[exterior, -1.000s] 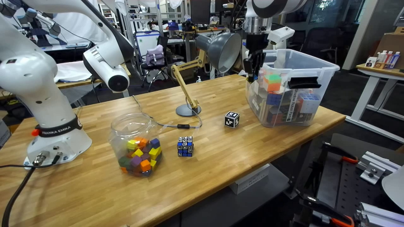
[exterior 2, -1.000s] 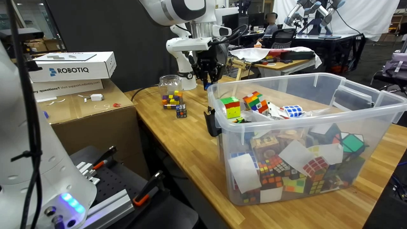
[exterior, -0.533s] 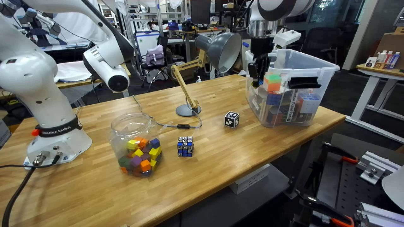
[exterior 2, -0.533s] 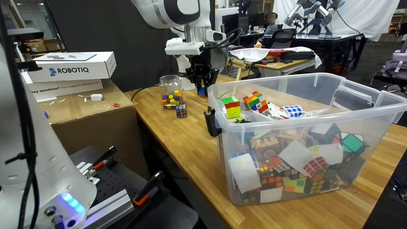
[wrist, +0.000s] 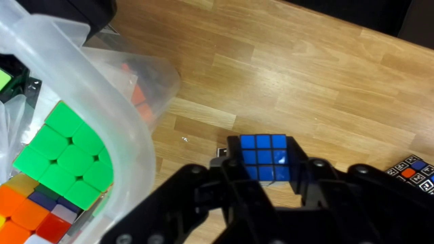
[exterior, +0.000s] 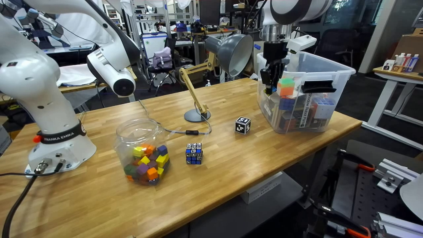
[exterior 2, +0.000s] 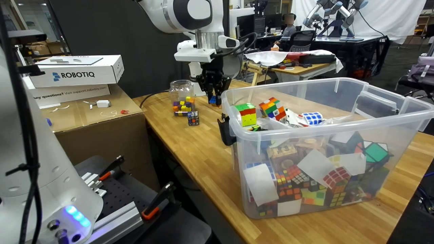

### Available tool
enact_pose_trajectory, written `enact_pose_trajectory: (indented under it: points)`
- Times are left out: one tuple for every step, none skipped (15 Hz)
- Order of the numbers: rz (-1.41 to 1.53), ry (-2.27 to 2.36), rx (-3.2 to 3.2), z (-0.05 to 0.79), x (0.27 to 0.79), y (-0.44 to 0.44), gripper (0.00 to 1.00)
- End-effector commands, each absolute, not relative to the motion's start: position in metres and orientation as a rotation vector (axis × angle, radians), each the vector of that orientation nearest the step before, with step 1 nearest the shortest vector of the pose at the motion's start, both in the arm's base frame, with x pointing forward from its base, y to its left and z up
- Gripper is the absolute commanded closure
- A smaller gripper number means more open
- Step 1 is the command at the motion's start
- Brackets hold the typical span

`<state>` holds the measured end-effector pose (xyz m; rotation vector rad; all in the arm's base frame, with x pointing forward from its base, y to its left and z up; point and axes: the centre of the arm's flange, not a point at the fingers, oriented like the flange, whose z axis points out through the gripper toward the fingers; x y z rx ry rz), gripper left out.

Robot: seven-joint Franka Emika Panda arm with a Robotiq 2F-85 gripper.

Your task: Pick one Rubik's Cube from the box and put it on the table

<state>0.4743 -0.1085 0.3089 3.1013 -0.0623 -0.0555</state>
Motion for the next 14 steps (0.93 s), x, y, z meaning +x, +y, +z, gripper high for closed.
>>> enact_pose_trajectory:
  points:
    - [-0.056,-0.062,3.101,0.309,0.474,-0.108,0.67]
    - [-0.055,-0.062,3.101,0.309,0.474,-0.108,0.92]
    - [-0.067,-0.068,3.105,0.301,0.476,-0.109,0.92]
    - [-0.082,-0.065,3.113,0.292,0.477,-0.107,0.92]
    - [-0.102,-0.067,3.118,0.283,0.475,-0.106,0.92]
    - [-0.126,-0.062,3.127,0.273,0.474,-0.104,0.92]
    - [-0.154,-0.059,3.130,0.263,0.472,-0.102,0.92]
    - [-0.173,-0.056,3.134,0.255,0.473,-0.099,0.92]
    - [-0.192,-0.054,3.133,0.247,0.473,-0.099,0.92]
    - [-0.212,-0.049,3.132,0.239,0.473,-0.098,0.92]
    - [-0.233,-0.043,3.135,0.232,0.472,-0.098,0.92]
    - [-0.252,-0.041,3.138,0.227,0.471,-0.097,0.92]
    - [-0.264,-0.040,3.141,0.222,0.468,-0.095,0.92]
    - [-0.274,-0.039,3.145,0.219,0.466,-0.094,0.92]
